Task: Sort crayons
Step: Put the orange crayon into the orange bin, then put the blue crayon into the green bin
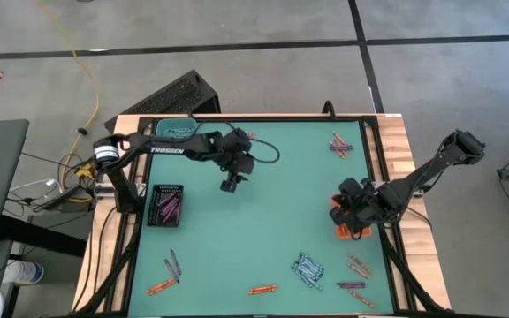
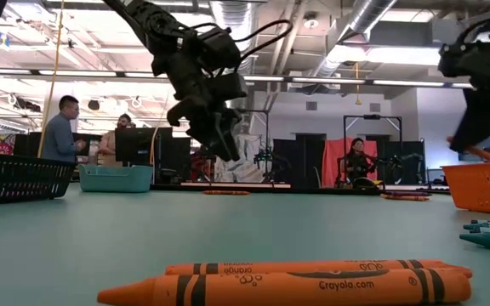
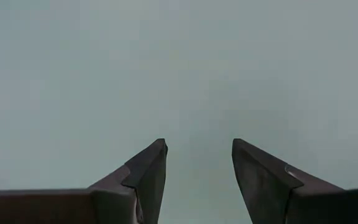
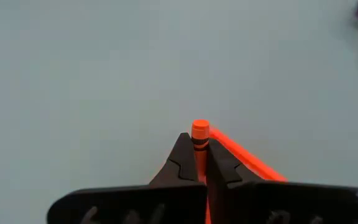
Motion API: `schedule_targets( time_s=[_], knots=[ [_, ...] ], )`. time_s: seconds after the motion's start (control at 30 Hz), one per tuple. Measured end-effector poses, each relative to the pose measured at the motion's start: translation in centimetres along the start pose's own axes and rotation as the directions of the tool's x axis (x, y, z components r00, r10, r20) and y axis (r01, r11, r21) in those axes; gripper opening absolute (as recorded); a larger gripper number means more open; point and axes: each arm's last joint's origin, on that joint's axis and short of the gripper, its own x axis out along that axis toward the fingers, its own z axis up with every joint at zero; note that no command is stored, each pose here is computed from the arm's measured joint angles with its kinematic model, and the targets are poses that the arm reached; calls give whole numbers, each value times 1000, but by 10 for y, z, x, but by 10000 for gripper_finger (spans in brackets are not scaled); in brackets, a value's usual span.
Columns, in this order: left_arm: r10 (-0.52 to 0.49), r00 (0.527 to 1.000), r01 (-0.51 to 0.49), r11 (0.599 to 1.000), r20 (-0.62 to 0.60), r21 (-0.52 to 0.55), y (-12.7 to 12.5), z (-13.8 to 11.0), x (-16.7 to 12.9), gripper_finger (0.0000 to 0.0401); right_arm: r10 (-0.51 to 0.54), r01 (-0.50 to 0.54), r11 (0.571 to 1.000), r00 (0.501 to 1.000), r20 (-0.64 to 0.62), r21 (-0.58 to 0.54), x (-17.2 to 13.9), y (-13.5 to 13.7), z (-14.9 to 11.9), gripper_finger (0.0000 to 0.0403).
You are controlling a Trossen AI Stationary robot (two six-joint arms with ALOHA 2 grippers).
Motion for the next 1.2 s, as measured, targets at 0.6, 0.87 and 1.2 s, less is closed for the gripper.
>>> schedule_targets(
  time_s=[0.6, 0.87, 1.2],
  knots=[
    [-398, 910, 393, 917, 120, 63, -43, 16, 5, 171, 40, -25, 998, 963, -267, 61, -9, 0, -20, 9],
    [-400, 904, 346, 892, 151, 291, -114, 57, 14, 171, 68, -43, 996, 943, -326, 83, -15, 1, -29, 12],
    [-397, 905, 342, 893, 153, 292, -159, 73, 12, 171, 99, -92, 995, 931, -352, 37, -23, 2, -40, 87]
  ],
)
